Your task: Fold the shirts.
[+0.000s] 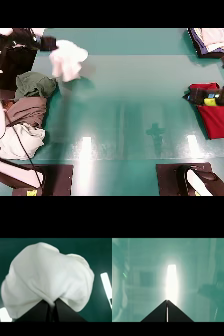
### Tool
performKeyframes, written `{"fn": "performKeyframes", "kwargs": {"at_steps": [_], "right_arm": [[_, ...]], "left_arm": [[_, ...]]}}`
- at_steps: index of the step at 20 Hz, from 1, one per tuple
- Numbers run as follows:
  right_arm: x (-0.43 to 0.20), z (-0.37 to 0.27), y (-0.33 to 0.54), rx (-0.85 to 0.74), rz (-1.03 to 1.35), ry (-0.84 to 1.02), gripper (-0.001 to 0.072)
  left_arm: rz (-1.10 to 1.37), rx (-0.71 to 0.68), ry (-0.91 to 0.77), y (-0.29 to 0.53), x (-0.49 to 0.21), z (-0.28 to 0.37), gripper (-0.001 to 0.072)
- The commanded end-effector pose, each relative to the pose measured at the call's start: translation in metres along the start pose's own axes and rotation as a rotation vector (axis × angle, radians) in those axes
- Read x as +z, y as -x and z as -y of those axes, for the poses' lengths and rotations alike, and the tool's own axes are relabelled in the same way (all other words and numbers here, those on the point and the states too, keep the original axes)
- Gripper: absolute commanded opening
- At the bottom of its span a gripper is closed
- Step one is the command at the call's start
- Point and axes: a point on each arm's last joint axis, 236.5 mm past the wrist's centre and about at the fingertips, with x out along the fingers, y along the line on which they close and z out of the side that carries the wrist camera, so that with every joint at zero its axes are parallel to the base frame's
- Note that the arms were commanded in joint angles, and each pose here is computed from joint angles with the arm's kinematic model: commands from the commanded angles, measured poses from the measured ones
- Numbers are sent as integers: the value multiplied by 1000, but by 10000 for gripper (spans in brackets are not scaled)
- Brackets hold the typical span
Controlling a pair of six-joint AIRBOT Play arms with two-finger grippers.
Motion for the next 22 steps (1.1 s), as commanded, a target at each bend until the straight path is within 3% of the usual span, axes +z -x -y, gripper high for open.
{"fn": "performKeyframes", "kwargs": {"at_steps": [1,4,7,11,12,13,15,22], "right_arm": [[40,-20,36,8,126,62,20],[64,-36,64,15,214,104,20],[78,-48,85,21,269,134,20],[83,-54,96,23,289,151,20],[80,-54,95,23,277,152,20],[76,-53,94,22,261,163,20],[73,-53,93,19,248,180,20],[76,-51,93,10,257,189,20]], "left_arm": [[61,-309,-199,90,15,152,23],[0,-428,-336,127,-16,227,23],[-124,-533,-404,114,-59,270,23],[-381,-530,-399,39,-140,261,26],[-444,-475,-358,18,-156,244,244],[-496,-389,-307,1,-167,222,521],[-578,-267,-188,-11,-179,187,542],[-654,-340,-61,1,-226,206,540]]}}
